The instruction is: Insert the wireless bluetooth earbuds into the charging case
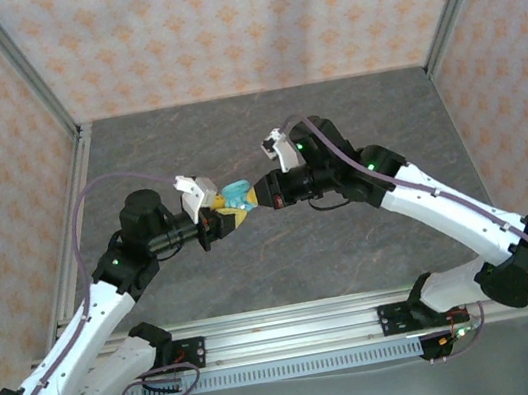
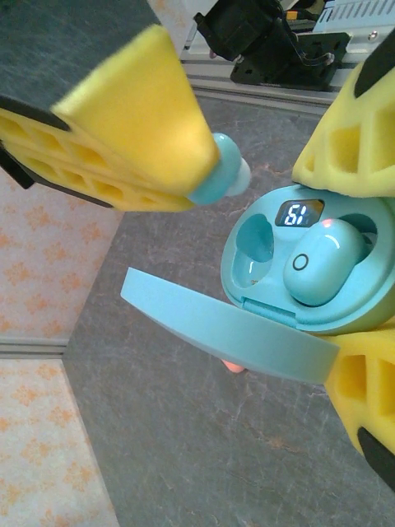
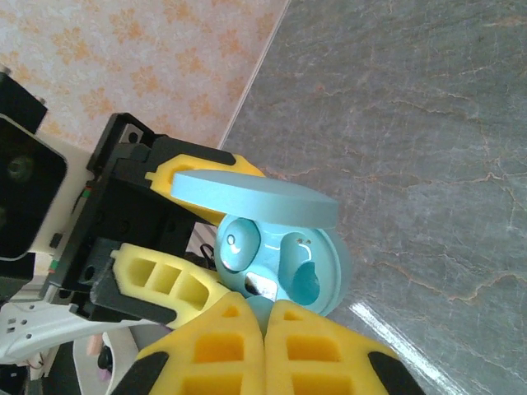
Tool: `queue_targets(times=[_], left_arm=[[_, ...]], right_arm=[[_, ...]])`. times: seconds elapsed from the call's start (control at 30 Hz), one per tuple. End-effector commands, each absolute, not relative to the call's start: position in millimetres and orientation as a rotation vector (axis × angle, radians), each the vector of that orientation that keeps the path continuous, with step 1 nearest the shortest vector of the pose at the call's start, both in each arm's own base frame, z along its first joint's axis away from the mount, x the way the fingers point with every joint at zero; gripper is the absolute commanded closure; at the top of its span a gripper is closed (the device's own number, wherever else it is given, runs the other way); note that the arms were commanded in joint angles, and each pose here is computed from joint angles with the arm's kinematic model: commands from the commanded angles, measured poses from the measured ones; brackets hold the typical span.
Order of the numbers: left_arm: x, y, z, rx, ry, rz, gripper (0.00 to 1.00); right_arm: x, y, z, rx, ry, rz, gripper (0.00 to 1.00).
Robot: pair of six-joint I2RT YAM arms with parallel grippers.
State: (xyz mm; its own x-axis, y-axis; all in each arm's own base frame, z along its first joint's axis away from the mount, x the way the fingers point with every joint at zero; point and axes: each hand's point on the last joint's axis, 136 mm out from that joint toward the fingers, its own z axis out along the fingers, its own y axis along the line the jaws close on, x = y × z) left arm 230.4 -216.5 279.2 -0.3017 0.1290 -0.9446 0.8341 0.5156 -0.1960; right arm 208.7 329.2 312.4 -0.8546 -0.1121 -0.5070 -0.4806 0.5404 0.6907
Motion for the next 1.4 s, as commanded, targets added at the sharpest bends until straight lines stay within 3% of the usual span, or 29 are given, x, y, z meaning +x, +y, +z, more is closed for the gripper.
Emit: queue_targets(times=[0.0, 0.83, 0.93, 1.13, 1.37], left_arm=[[226.1, -221.3, 306.1, 0.832, 1.666, -0.906, 0.87], [221.7, -222.3, 310.2, 0.844, 1.656, -0.922, 0.87], [221.7, -222.1, 310.4, 0.844, 1.656, -0.922, 0.87], [221.5, -221.8, 309.8, 0.843, 1.659, -0.921, 0.87], [222.1, -222.3, 309.4, 0.844, 1.659, -0.921, 0.87]], right_arm=[[208.5, 338.3, 335.3, -0.55, 2.275, 1.292, 0.94], [216.9, 337.3, 308.8, -0.599, 2.318, 1.176, 0.92], [217.3, 337.3, 306.5, -0.601, 2.324, 1.169, 0.87], [217.6, 336.4, 309.3, -0.599, 2.324, 1.163, 0.67], [217.5, 330.2, 322.9, -0.582, 2.296, 1.147, 0.61]])
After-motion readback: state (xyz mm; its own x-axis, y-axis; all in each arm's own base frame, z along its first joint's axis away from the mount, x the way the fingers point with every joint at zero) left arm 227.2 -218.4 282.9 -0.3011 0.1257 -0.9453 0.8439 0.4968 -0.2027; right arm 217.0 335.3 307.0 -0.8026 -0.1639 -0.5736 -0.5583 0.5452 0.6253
